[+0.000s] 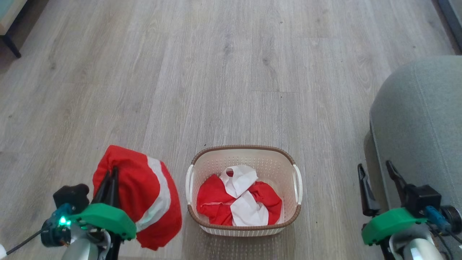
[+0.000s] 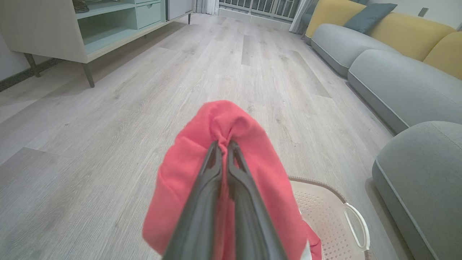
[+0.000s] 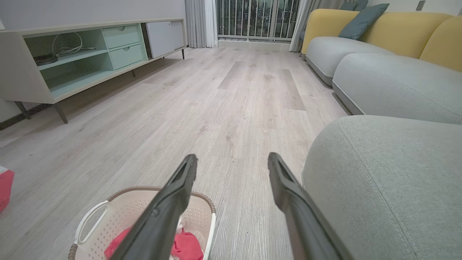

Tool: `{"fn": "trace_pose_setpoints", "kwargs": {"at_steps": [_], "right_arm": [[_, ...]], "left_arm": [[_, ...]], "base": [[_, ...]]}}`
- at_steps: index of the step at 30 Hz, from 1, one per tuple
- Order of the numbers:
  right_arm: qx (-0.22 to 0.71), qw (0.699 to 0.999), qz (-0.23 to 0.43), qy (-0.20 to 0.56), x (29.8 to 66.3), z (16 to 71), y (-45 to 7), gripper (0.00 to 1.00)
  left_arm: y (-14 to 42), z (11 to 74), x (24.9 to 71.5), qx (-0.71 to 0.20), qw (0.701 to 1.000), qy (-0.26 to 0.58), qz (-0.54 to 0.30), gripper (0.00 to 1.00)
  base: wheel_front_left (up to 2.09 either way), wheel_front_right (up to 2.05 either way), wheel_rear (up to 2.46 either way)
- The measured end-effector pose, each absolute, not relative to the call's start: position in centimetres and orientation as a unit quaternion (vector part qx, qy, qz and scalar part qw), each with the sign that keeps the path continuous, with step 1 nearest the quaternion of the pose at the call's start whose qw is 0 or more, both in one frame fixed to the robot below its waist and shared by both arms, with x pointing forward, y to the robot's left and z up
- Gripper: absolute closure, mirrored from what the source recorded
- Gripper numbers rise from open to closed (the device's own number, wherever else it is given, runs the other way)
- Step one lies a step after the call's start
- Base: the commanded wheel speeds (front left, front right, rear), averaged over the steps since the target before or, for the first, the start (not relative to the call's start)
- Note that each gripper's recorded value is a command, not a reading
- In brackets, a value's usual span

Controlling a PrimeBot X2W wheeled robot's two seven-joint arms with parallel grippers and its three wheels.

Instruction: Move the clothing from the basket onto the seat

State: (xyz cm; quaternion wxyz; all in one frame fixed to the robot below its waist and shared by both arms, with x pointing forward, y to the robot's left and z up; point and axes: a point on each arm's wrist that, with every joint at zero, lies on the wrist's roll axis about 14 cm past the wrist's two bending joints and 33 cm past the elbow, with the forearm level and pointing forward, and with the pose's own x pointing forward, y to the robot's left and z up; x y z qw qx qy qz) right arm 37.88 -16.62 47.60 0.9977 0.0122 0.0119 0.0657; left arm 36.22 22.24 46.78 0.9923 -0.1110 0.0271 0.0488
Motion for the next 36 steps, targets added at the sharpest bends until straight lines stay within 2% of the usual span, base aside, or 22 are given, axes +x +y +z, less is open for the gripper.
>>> {"fn": "trace_pose_setpoints", "kwargs": {"at_steps": [19, 27, 28, 36], "right_arm": [[0.012, 0.997, 0.074, 0.012, 37.5, 47.6, -16.1, 0.0], [0.018, 0.98, 0.195, -0.026, 37.9, 50.3, -8.0, 0.0], [0.018, 0.98, 0.195, -0.026, 37.9, 50.3, -8.0, 0.0], [0.027, 0.938, 0.343, -0.048, 36.1, 52.6, 1.5, 0.0]], "left_arm": [[21.5, 46.8, 36.7, -0.11, 0.993, 0.03, 0.038, 1.0], [17.9, 49.1, 38.0, -0.113, 0.993, 0.008, -0.03, 1.0], [17.9, 49.1, 38.0, -0.113, 0.993, 0.008, -0.03, 1.0], [10.5, 53.8, 38.8, -0.123, 0.982, -0.03, -0.141, 1.0]], "base": [[0.0, 0.0, 0.0], [0.0, 0.0, 0.0], [0.0, 0.0, 0.0], [0.0, 0.0, 0.0]]}}
